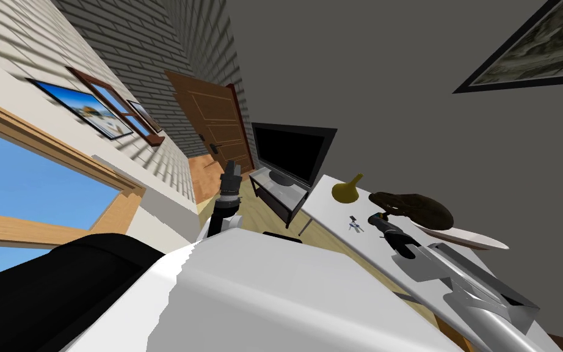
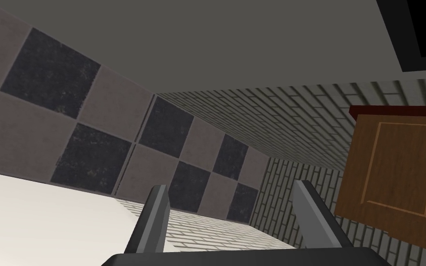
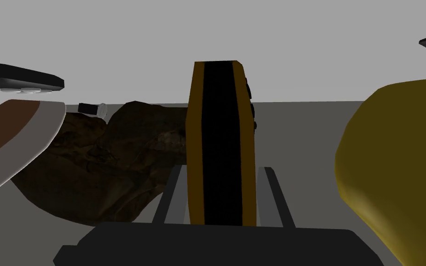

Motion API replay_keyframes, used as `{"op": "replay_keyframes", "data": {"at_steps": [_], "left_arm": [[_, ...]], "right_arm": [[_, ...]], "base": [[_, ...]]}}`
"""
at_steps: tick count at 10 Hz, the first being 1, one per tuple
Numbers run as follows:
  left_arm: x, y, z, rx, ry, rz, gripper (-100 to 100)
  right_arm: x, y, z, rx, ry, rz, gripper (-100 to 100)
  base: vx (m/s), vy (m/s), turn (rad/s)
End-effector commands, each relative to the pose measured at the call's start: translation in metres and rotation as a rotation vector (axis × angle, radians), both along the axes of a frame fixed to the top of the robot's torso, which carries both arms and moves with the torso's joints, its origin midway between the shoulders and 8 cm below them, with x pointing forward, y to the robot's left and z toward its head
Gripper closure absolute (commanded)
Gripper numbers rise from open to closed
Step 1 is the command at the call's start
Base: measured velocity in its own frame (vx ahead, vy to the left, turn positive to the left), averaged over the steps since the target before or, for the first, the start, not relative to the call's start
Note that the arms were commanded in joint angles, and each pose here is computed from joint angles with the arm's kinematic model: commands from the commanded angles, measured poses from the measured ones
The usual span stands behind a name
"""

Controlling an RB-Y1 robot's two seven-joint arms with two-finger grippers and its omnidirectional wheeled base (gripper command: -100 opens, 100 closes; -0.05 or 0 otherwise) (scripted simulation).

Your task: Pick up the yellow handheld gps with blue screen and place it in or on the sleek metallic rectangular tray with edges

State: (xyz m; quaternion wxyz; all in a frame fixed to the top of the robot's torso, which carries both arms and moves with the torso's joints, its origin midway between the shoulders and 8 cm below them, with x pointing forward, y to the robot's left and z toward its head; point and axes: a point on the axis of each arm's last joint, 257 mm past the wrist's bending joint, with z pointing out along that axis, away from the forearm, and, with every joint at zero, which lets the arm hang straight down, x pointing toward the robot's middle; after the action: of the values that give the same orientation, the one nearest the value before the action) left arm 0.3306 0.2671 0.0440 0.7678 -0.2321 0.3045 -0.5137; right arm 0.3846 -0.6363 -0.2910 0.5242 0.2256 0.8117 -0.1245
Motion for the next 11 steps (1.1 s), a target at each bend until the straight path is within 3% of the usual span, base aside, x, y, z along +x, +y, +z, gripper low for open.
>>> {"op": "replay_keyframes", "data": {"at_steps": [1,2,3,4,5,6,11], "left_arm": [[0.000,0.000,0.000,0.000,0.000,0.000,0],[0.000,0.000,0.000,0.000,0.000,0.000,0],[0.000,0.000,0.000,0.000,0.000,0.000,0],[0.000,0.000,0.000,0.000,0.000,0.000,0],[0.000,0.000,0.000,0.000,0.000,0.000,0],[0.000,0.000,0.000,0.000,0.000,0.000,0],[0.000,0.000,0.000,0.000,0.000,0.000,0]], "right_arm": [[0.000,0.000,0.000,0.000,0.000,0.000,100],[0.000,0.000,0.000,0.000,0.000,0.000,100],[0.000,0.000,0.000,0.000,0.000,0.000,0],[0.000,0.000,0.000,0.000,0.000,0.000,100],[0.000,0.000,0.000,0.000,0.000,0.000,0],[0.000,0.007,0.005,0.005,-0.010,0.031,100],[0.002,0.030,0.027,0.009,-0.038,0.135,100]], "base": [[0.000,0.000,0.000],[0.000,0.000,0.000],[0.000,0.000,0.000],[0.000,0.000,0.000],[0.000,0.000,0.000],[-0.110,-0.039,0.099],[-0.153,-0.082,0.090]]}}
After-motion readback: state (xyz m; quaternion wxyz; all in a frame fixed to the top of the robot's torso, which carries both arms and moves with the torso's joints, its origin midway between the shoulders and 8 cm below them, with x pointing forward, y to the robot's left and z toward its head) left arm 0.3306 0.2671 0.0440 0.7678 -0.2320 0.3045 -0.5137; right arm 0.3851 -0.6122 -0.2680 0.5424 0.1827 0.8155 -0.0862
